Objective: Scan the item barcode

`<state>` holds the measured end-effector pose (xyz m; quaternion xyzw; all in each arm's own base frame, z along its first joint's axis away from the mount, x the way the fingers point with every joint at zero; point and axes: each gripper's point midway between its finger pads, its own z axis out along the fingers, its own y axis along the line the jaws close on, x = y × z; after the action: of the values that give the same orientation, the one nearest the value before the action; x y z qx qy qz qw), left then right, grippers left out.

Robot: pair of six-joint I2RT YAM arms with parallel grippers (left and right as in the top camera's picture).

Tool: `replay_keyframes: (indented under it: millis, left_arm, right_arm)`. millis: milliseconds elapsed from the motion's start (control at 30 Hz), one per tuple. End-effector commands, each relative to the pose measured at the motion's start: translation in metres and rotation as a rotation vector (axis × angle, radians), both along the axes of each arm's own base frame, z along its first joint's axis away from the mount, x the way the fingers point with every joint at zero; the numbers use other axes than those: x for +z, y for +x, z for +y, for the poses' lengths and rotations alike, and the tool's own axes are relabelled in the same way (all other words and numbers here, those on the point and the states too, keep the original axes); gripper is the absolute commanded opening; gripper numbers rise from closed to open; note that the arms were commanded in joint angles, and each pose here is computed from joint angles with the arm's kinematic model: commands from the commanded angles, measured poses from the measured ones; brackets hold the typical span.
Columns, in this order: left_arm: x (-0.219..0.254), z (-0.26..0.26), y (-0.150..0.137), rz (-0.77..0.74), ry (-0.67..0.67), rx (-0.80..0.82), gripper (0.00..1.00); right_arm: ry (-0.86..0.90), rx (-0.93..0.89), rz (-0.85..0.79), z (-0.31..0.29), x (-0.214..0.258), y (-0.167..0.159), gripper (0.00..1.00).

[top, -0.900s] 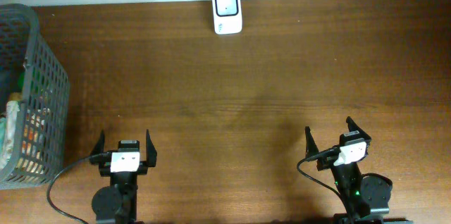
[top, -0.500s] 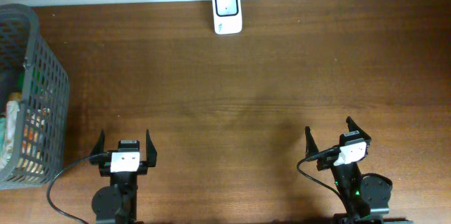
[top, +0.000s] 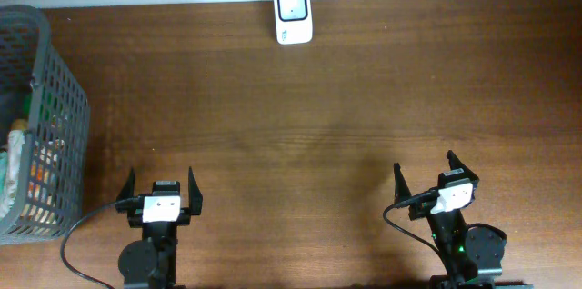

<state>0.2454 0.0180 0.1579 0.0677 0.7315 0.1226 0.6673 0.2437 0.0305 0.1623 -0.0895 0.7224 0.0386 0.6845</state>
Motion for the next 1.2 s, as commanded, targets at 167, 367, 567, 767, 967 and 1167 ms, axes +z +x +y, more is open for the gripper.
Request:
replay_keyframes:
  millis: [167,367,567,767,967,1167]
  left_arm:
    - [-0.0012,0.0005,-0.0002,0.0,0.012,-0.001,0.99]
    - [-0.0012,0.0005,-0.0002,0.0,0.012,0.0,0.99]
    - [-0.0012,0.0005,-0.0002,0.0,0.012,-0.001,0.99]
    - [-0.0012,0.0005,-0.0002,0.0,0.012,-0.001,0.99]
    - [-0.0011,0.0005,-0.0002,-0.001,0.012,0.0,0.99]
    - [-0.0011,-0.0015,0.0,-0.001,0.011,-0.012,0.99]
  right_arm:
    - [0.007,-0.001,0.005,0.0001,-0.003,0.0,0.99]
    - [0.007,-0.001,0.005,0.0001,-0.003,0.0,0.98]
    - [0.007,-0.001,0.005,0.0001,-0.003,0.0,0.98]
    - [0.007,-0.001,0.005,0.0001,-0.003,0.0,0.98]
    - [0.007,-0.001,0.005,0.0001,-0.003,0.0,0.98]
    - [0.007,-0.001,0.005,0.0001,-0.003,0.0,0.98]
